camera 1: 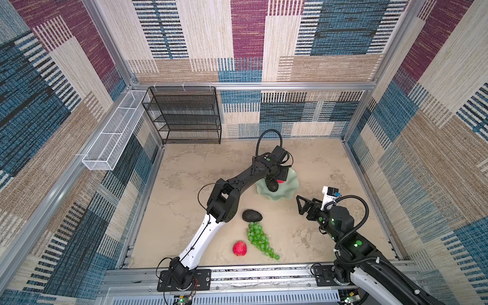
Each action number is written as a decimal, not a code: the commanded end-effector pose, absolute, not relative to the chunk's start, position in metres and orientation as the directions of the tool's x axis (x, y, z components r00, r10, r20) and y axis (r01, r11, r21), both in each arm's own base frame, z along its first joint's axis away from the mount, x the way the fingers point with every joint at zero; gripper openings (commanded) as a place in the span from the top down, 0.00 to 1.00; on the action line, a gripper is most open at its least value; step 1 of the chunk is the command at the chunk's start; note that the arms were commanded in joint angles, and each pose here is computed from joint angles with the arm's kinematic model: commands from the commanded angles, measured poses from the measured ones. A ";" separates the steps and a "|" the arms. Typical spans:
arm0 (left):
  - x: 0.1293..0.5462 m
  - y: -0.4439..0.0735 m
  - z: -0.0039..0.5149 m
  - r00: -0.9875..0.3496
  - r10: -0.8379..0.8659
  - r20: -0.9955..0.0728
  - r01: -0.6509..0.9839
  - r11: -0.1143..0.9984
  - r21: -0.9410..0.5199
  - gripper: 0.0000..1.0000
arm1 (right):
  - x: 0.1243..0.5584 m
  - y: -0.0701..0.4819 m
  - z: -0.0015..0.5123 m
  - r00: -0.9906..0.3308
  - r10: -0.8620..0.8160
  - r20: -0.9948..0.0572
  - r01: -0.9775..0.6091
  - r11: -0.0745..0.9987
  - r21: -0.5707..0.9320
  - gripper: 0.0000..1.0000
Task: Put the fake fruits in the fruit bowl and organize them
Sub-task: 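Carry the apple into the bowl and release it with the left gripper, then grasp the second avocado with the right gripper while the left arm retracts, then carry the avocado into the bowl and release it with the right gripper, then grasp the red apple nearest the robot with the left gripper, then carry the apple into the bowl and release it with the left gripper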
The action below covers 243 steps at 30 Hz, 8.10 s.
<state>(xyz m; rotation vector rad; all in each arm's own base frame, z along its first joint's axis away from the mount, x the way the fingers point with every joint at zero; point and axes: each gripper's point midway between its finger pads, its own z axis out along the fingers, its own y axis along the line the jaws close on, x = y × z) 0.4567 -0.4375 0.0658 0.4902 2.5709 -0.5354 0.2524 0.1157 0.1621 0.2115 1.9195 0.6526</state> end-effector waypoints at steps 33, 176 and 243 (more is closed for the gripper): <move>0.322 -0.065 0.178 -0.426 -0.344 -0.837 -0.175 0.939 -0.297 0.21 | 0.242 0.338 0.084 -0.495 -0.461 -0.736 -0.768 0.629 0.122 0.09; 0.125 -0.196 0.078 -0.894 0.137 -0.426 0.292 0.900 -0.323 0.42 | 0.371 0.187 0.180 -0.470 0.122 -0.874 -0.400 0.853 0.334 0.00; 0.396 -0.293 0.227 -0.576 0.033 -0.817 0.423 0.867 -0.264 0.23 | 0.310 0.130 0.204 -0.426 0.239 -0.872 -0.277 0.883 0.378 0.01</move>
